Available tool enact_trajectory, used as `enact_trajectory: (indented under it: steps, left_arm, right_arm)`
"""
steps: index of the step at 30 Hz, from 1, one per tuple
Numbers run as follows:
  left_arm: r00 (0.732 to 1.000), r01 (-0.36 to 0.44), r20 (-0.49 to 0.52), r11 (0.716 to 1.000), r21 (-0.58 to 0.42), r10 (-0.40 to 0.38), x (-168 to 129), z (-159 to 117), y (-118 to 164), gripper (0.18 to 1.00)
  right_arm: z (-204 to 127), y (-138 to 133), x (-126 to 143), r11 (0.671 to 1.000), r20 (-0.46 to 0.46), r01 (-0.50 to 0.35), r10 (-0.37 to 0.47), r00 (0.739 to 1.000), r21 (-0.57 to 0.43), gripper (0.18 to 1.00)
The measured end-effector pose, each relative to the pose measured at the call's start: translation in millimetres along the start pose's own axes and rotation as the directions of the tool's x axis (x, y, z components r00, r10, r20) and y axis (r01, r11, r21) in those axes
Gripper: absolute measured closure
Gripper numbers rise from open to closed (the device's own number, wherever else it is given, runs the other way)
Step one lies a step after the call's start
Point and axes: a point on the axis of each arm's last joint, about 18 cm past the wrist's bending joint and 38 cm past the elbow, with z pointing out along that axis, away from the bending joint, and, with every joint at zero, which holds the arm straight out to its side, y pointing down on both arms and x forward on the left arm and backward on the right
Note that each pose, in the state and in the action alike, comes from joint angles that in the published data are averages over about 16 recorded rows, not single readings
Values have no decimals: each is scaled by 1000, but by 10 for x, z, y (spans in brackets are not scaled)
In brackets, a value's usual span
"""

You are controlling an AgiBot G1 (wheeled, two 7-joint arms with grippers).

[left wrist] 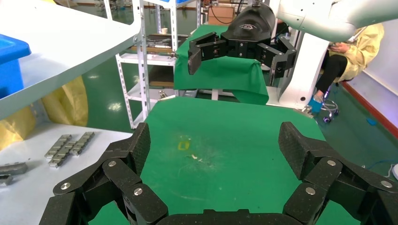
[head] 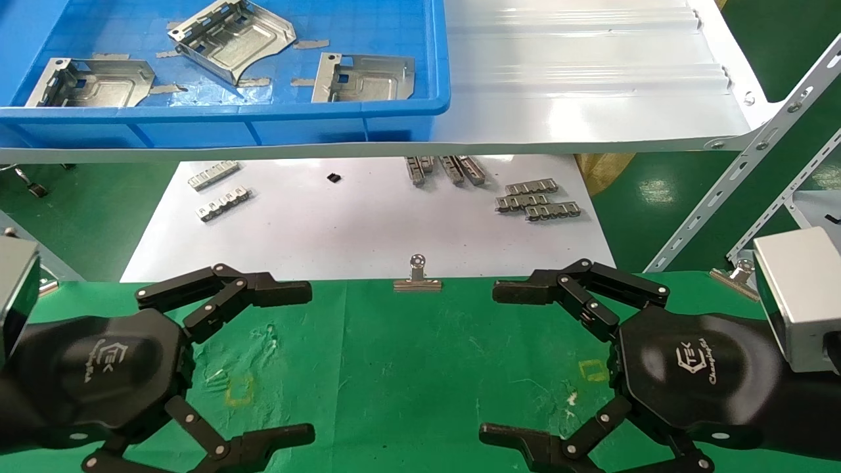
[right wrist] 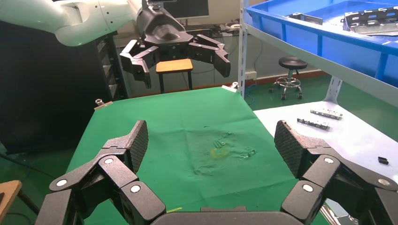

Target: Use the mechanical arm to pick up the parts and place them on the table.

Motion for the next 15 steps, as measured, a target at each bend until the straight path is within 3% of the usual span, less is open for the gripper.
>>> enact_trajectory:
  steps: [15]
  left_arm:
    - [1000,0,0,1000,0,0,0,0,0,183]
  right_arm:
    - [0,0,0,1000,0,0,0,1000,0,287]
